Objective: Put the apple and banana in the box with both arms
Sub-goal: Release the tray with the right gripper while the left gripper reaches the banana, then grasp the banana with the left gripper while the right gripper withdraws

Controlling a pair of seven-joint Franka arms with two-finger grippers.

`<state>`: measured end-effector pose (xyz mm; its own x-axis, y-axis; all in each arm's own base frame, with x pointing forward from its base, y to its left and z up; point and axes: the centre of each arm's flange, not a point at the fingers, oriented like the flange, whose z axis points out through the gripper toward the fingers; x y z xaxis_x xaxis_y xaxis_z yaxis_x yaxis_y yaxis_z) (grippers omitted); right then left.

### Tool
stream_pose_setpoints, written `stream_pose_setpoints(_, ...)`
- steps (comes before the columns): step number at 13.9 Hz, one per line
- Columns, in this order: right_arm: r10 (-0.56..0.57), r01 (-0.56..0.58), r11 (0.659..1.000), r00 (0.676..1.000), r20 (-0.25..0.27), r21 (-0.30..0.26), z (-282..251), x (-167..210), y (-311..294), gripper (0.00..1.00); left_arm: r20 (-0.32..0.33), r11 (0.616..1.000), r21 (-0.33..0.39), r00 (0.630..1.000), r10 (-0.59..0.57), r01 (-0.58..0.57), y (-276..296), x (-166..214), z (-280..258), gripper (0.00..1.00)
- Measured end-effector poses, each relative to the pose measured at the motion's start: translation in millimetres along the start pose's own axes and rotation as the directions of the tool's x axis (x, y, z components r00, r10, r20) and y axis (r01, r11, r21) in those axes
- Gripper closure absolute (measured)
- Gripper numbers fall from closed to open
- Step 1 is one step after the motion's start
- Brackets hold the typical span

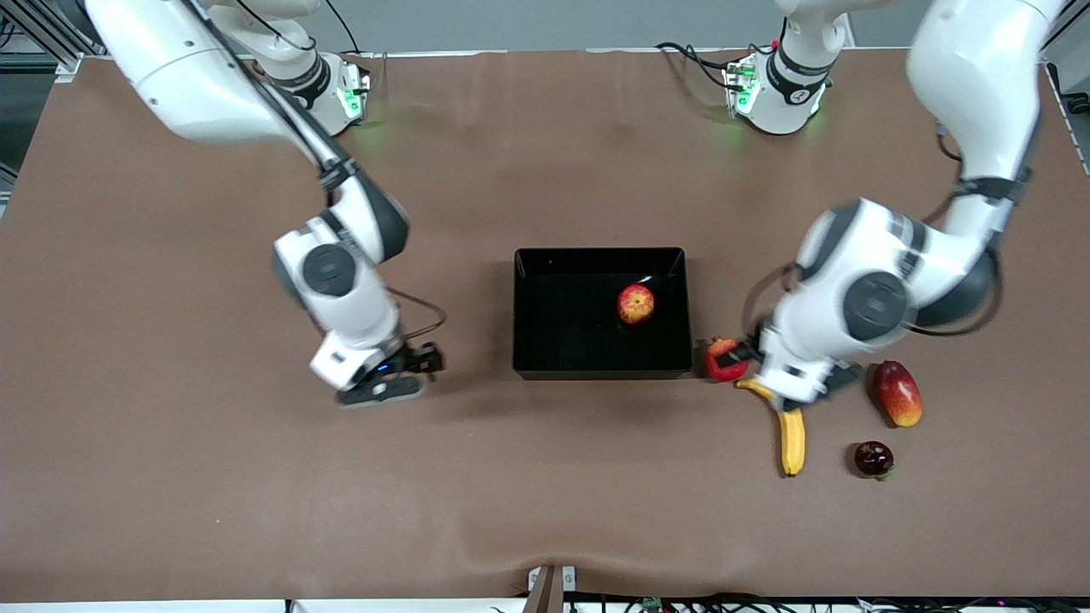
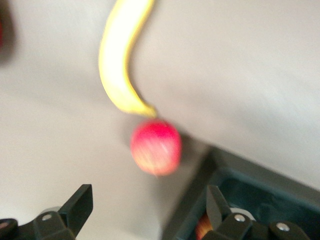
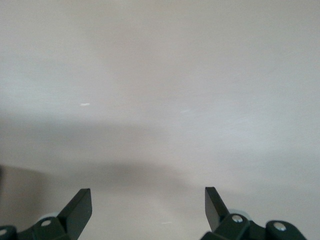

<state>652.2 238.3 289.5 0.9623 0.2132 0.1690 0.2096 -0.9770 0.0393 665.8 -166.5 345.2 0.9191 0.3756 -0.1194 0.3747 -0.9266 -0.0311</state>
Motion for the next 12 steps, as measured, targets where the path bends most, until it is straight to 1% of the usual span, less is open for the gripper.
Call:
stream_pose_setpoints(2, -0.059, 0.060, 0.998, 0.998, 0.008, -0.032, 0, 6, 55, 0.00, -0.043, 0.999, 0.007, 0.998, 0.050, -0.050, -38, 42, 33, 0.00)
stream_pose_setpoints(4, -0.095, 0.097, 0.992, 0.995, 0.028, -0.082, 7, 5, 107, 0.00, -0.061, 0.997, 0.021, 0.996, 0.072, -0.071, -55, 62, 69, 0.04)
stream_pose_setpoints(7, -0.116, 0.125, 0.982, 0.991, 0.068, -0.142, 15, -2, 169, 0.00, -0.063, 0.997, -0.008, 0.995, 0.080, -0.081, -53, 70, 105, 0.05)
stream_pose_setpoints(8, -0.124, 0.136, 0.979, 0.989, 0.086, -0.155, 18, -7, 184, 0.00, -0.072, 0.996, -0.021, 0.994, 0.081, -0.083, -51, 72, 112, 0.05)
stream_pose_setpoints(9, -0.129, 0.146, 0.976, 0.986, 0.109, -0.164, 22, -12, 198, 0.00, -0.085, 0.996, -0.033, 0.993, 0.078, -0.081, -52, 75, 119, 0.08)
stream_pose_setpoints(10, -0.131, 0.152, 0.974, 0.983, 0.131, -0.170, 27, -18, 209, 0.00, -0.095, 0.996, -0.042, 0.993, 0.074, -0.078, -54, 79, 126, 0.08)
stream_pose_setpoints(12, -0.114, 0.145, 0.976, 0.976, 0.184, -0.165, 37, -32, 220, 0.00, -0.101, 0.996, -0.048, 0.992, 0.076, -0.081, -57, 82, 135, 0.26)
